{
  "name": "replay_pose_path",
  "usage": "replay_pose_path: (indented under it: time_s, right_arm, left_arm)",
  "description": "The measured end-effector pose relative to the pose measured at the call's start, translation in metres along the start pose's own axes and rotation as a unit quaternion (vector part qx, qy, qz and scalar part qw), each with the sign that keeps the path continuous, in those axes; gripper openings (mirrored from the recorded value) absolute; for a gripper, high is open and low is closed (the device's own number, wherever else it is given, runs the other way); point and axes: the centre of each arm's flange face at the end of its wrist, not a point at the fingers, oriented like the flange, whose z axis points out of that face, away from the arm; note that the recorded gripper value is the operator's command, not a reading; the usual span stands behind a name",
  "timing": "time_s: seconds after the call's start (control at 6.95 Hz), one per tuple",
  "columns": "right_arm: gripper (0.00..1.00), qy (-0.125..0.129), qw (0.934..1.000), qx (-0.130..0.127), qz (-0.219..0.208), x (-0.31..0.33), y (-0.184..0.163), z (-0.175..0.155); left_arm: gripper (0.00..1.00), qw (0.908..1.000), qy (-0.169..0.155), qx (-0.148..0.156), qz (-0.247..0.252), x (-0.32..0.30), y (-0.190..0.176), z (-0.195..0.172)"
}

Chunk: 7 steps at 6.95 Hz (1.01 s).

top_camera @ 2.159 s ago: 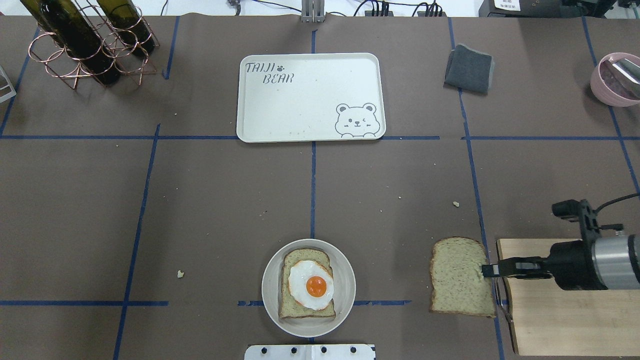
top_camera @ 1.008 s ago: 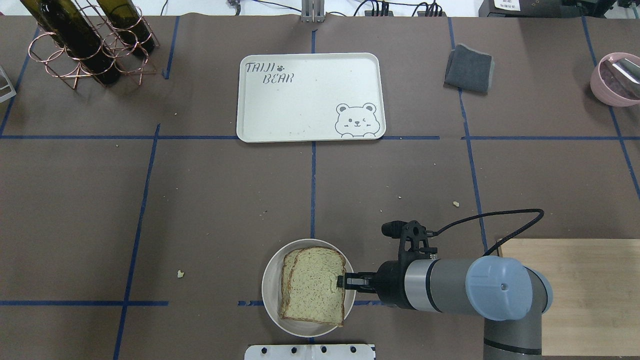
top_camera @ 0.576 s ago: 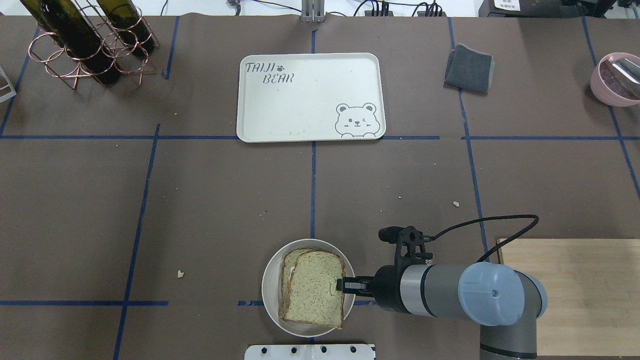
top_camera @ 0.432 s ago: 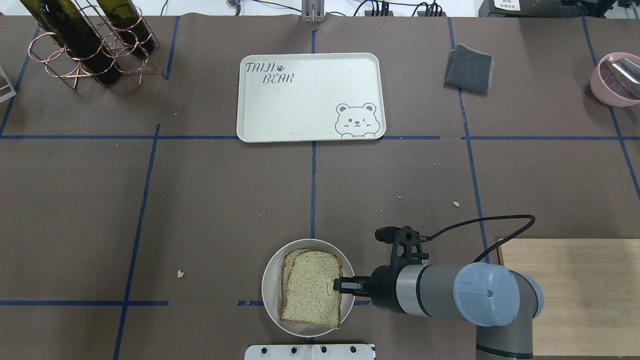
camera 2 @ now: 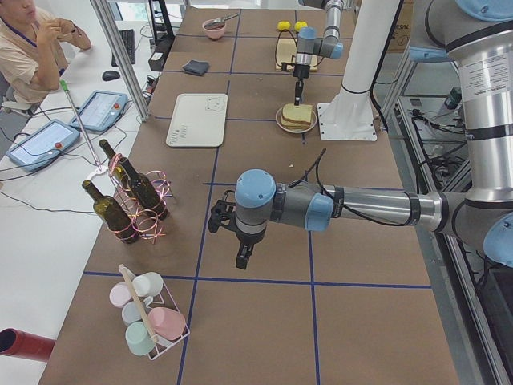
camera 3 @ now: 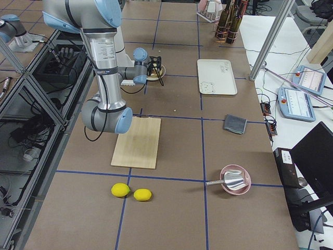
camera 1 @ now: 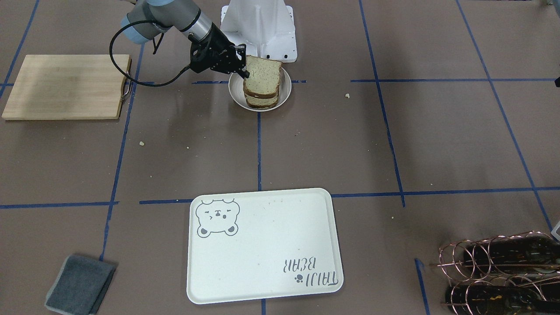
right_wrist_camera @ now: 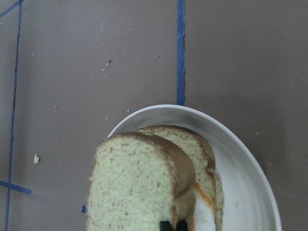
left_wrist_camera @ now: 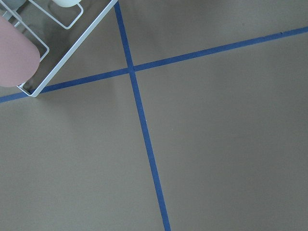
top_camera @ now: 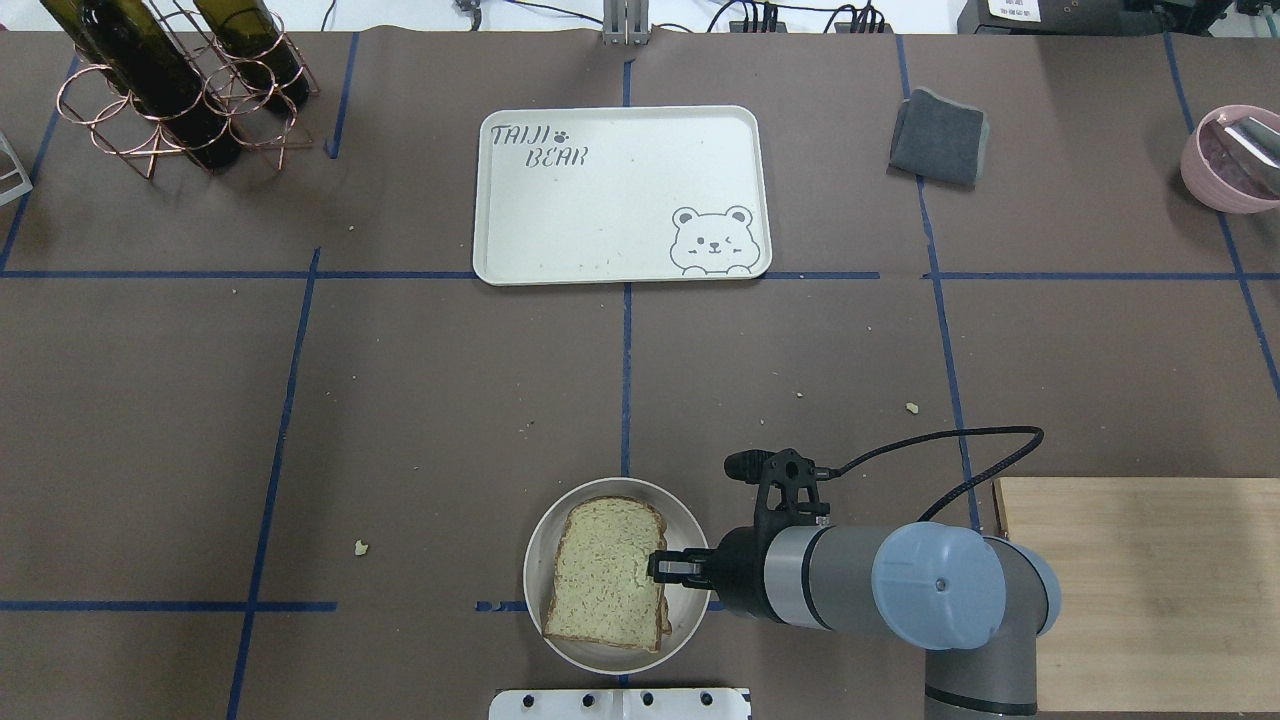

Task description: Make sandwich and place on tray

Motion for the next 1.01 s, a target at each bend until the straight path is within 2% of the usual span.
replay_pose_path:
  time_s: [0.29, 0.43, 0.72, 0.86, 1.01]
  right_arm:
    - [1.00, 0.027, 0.9996, 0.009, 0.004, -0.002, -0.016, -0.004]
    - [1.00, 0.060, 0.9981, 0.008, 0.012, -0.011, -0.035, -0.016]
    - [1.00, 0.149, 0.9877, -0.012, 0.047, -0.018, -0.101, -0.062]
    - [1.00, 0.184, 0.9815, -0.020, 0.049, -0.007, -0.144, -0.092]
    - [1.00, 0.215, 0.9757, -0.027, 0.031, 0.016, -0.188, -0.126]
  left_arm:
    - [1.00, 1.0000, 0.000, -0.001, 0.000, 0.000, 0.000, 0.000]
    - [1.00, 1.0000, 0.000, -0.001, -0.001, 0.000, 0.000, 0.000]
    - [1.00, 1.0000, 0.004, 0.000, 0.002, 0.002, -0.001, 0.000]
    - [1.00, 0.9998, 0.017, 0.005, 0.008, 0.008, -0.004, -0.002]
    - [1.00, 0.9989, 0.035, 0.017, 0.025, 0.018, -0.009, -0.004]
